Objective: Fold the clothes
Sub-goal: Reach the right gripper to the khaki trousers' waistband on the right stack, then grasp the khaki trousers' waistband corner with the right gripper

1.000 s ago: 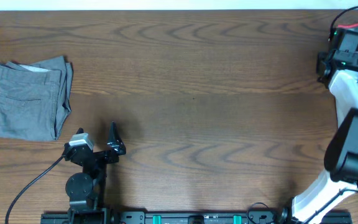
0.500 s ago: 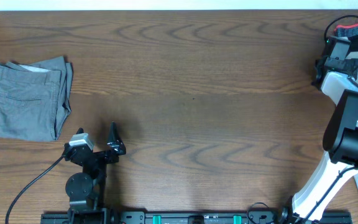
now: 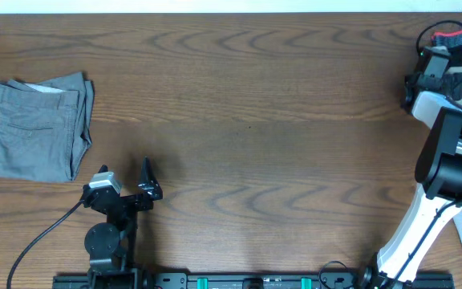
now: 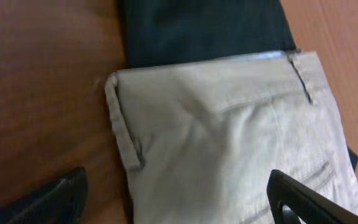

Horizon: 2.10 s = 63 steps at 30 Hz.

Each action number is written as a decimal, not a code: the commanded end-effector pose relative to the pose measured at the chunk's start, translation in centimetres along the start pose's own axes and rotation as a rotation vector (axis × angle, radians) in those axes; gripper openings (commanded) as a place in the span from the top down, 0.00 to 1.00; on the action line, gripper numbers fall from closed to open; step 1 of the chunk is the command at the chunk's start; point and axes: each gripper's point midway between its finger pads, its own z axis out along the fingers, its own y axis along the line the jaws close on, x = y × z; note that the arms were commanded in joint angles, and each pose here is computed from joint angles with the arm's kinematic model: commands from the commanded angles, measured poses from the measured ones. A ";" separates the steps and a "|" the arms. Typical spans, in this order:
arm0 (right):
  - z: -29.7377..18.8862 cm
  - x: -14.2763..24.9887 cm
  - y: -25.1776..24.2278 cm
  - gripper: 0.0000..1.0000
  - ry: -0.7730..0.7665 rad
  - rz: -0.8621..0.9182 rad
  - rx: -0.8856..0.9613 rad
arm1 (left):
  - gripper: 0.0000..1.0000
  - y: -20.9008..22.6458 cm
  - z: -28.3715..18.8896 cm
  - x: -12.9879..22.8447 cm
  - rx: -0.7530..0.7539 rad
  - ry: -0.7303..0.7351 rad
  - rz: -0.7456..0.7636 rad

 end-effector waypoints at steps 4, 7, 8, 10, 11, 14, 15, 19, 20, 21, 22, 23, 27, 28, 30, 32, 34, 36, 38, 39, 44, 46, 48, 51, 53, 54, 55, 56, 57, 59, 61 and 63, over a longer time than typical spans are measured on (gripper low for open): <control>2.1 0.1 0.7 0.10 0.044 -0.031 -0.005 | 0.02 0.4 0.1 1.5 -0.009 0.045 0.012; 2.5 0.7 1.2 0.13 0.065 -0.041 -0.014 | 0.02 0.4 0.1 1.5 -0.009 0.045 0.012; 2.5 0.9 1.2 0.16 0.070 -0.044 -0.013 | 0.02 0.4 0.1 1.5 -0.009 0.045 0.012; 2.6 1.2 1.1 0.31 0.079 -0.037 -0.014 | 0.02 0.4 0.1 1.5 -0.009 0.045 0.012; 2.7 1.3 1.0 0.44 0.082 -0.034 -0.013 | 0.02 0.4 0.1 1.5 -0.009 0.045 0.012; 2.7 1.8 0.9 0.77 0.102 -0.041 -0.016 | 0.02 0.4 0.1 1.5 -0.009 0.045 0.012; 2.7 2.1 1.0 0.76 0.112 -0.044 -0.019 | 0.02 0.4 0.1 1.5 -0.009 0.045 0.012; 2.9 2.6 0.7 0.74 0.126 -0.006 -0.019 | 0.02 0.4 0.1 1.5 -0.009 0.045 0.013; 3.0 2.6 0.6 0.77 0.127 0.011 -0.017 | 0.02 0.4 0.1 1.5 -0.009 0.045 0.012; 3.0 2.7 0.4 0.83 0.129 0.024 -0.014 | 0.02 0.4 0.1 1.5 -0.009 0.045 0.012; 3.1 2.8 0.2 0.89 0.132 0.033 -0.011 | 0.02 0.4 0.1 1.5 -0.009 0.045 0.012; 3.2 2.9 0.1 0.92 0.134 0.035 -0.010 | 0.02 0.4 0.1 1.5 -0.009 0.045 0.012; 3.3 2.7 -0.3 0.99 0.126 0.044 0.002 | 0.02 0.4 0.1 1.5 -0.009 0.045 0.012; 3.2 2.5 -0.6 0.99 0.123 0.061 0.017 | 0.02 0.4 0.1 1.5 -0.009 0.045 0.012; 3.0 1.8 -1.4 0.99 0.116 0.116 0.044 | 0.02 0.4 0.1 1.5 -0.010 0.046 0.012; 2.7 1.0 -1.9 0.99 0.102 0.151 0.051 | 0.02 0.4 0.1 1.5 -0.009 0.045 0.012; 2.1 -0.3 -2.6 0.99 0.079 0.184 0.057 | 0.02 0.4 0.1 1.5 -0.009 0.045 0.012; 1.2 -1.8 -3.1 0.99 0.047 0.202 0.050 | 0.02 0.4 0.1 1.5 -0.009 0.045 0.012; 0.0 -3.3 -3.1 0.99 0.013 0.208 0.022 | 0.02 0.4 0.1 1.5 -0.009 0.045 0.012; -0.6 -4.0 -2.9 0.99 -0.003 0.208 -0.001 | 0.02 0.4 0.1 1.5 -0.009 0.045 0.012; -3.3 -6.1 -0.5 0.99 -0.042 0.179 -0.118 | 0.02 0.4 0.1 1.5 -0.009 0.045 0.013; -3.9 -6.1 0.8 0.99 -0.036 0.157 -0.155 | 0.02 0.4 0.1 1.5 -0.009 0.045 0.012; -4.4 -5.9 2.2 0.99 -0.022 0.154 -0.195 | 0.02 0.4 0.1 1.5 -0.009 0.045 0.012; -5.4 -6.0 4.4 0.99 -0.016 0.166 -0.263 | 0.02 0.4 0.1 1.5 -0.009 0.045 0.013; -6.2 -6.3 6.0 0.99 -0.023 0.152 -0.313 | 0.02 0.4 0.1 1.5 -0.009 0.045 0.013; -6.6 -6.4 6.5 0.99 -0.024 0.146 -0.328 | 0.02 0.4 0.1 1.5 -0.009 0.045 0.012; -7.0 -6.5 7.3 0.99 -0.025 0.140 -0.346 | 0.02 0.4 0.1 1.5 -0.009 0.045 0.013; -7.4 -6.5 7.9 0.99 -0.024 0.135 -0.357 | 0.02 0.4 0.1 1.5 -0.009 0.045 0.013; -7.9 -6.5 8.7 0.99 -0.021 0.126 -0.369 | 0.02 0.4 0.1 1.5 -0.009 0.045 0.012; -8.9 -6.6 10.1 0.99 -0.022 0.101 -0.390 | 0.02 0.4 0.1 1.5 -0.009 0.045 0.013; -9.8 -6.7 11.3 0.99 -0.027 0.078 -0.408 | 0.02 0.4 0.1 1.5 -0.009 0.045 0.012; -10.8 -6.9 12.6 0.99 -0.034 0.056 -0.424 | 0.02 0.4 0.1 1.5 -0.009 0.045 0.013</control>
